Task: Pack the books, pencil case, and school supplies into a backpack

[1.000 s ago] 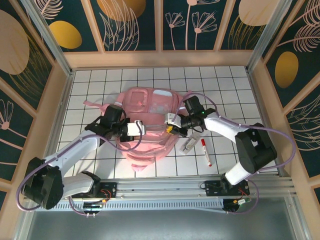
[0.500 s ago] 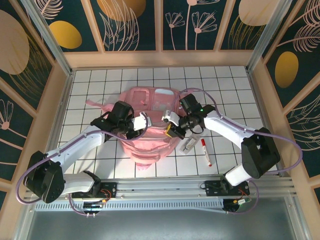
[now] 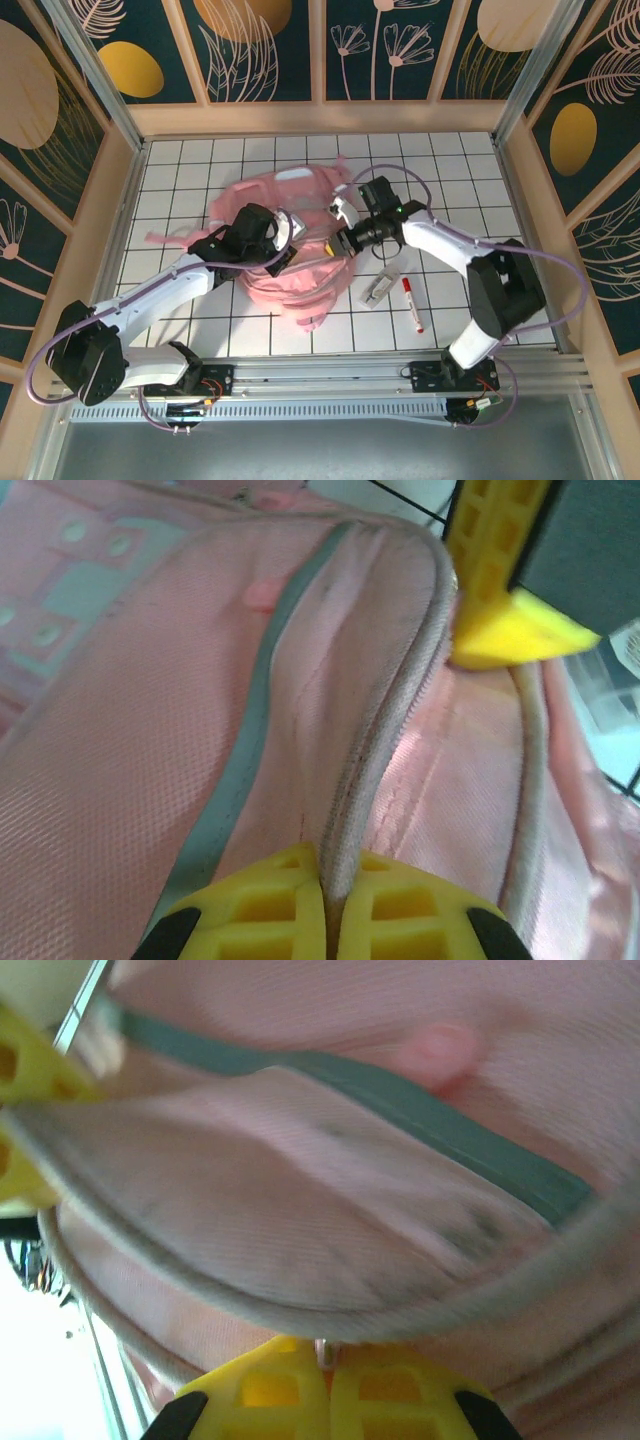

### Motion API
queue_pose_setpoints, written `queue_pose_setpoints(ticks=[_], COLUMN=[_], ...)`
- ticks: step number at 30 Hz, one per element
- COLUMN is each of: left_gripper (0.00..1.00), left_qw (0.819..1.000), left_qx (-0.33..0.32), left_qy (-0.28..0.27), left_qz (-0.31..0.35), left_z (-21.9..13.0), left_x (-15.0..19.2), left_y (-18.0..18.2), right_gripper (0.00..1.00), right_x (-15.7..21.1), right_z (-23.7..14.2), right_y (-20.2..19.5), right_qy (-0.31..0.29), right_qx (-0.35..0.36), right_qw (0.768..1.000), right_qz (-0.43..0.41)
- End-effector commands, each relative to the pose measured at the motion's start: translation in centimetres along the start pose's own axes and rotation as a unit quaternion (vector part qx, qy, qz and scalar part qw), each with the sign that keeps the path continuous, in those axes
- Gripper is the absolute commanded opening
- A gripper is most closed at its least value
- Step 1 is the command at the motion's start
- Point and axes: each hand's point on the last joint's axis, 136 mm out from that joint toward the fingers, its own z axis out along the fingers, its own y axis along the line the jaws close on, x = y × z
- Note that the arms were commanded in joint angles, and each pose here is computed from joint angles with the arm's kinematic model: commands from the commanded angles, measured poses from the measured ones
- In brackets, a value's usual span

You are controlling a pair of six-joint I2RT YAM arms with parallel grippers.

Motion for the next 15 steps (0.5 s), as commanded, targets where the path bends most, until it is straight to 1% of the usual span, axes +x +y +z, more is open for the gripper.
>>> queue_pose_setpoints(ticks=[1, 4, 6, 8, 11, 12, 15], left_gripper=[0.00, 0.00, 0.00, 0.00, 0.00, 0.00, 0.00], left_qw=[0.992, 0.989, 0.990, 0.992, 0.992, 0.992, 0.990], left_qx=[0.058, 0.071, 0.065, 0.047, 0.030, 0.027, 0.015], left_qy=[-0.087, -0.104, -0.102, -0.093, -0.092, -0.094, -0.097], left_qz=[-0.067, -0.071, -0.068, -0.069, -0.078, -0.083, -0.102], left_z=[-3.4, -3.7, -3.0, -1.8, 0.0, 0.5, 1.9], left_x=[-5.6, -5.6, -5.6, -5.7, -6.4, -6.7, -6.9], left_y=[-3.0, -3.4, -3.2, -2.5, -1.7, -1.5, -0.9], right_gripper=[0.00, 0.00, 0.00, 0.00, 0.00, 0.00, 0.00], right_x=[-6.5, -7.9, -8.6, -8.5, -7.0, -6.2, -3.6], right_z=[-0.7, 0.1, 0.3, 0.0, -1.1, -1.1, -2.2], right_y=[-3.5, -3.8, -2.9, -1.2, 0.2, 1.2, 2.3], right_qy=[-0.082, -0.092, -0.098, -0.100, -0.090, -0.079, -0.045], right_qx=[0.062, 0.054, 0.036, 0.023, 0.028, 0.023, 0.019], right_qw=[0.993, 0.991, 0.990, 0.986, 0.980, 0.979, 0.976], right_qz=[-0.065, -0.084, -0.098, -0.129, -0.175, -0.189, -0.213])
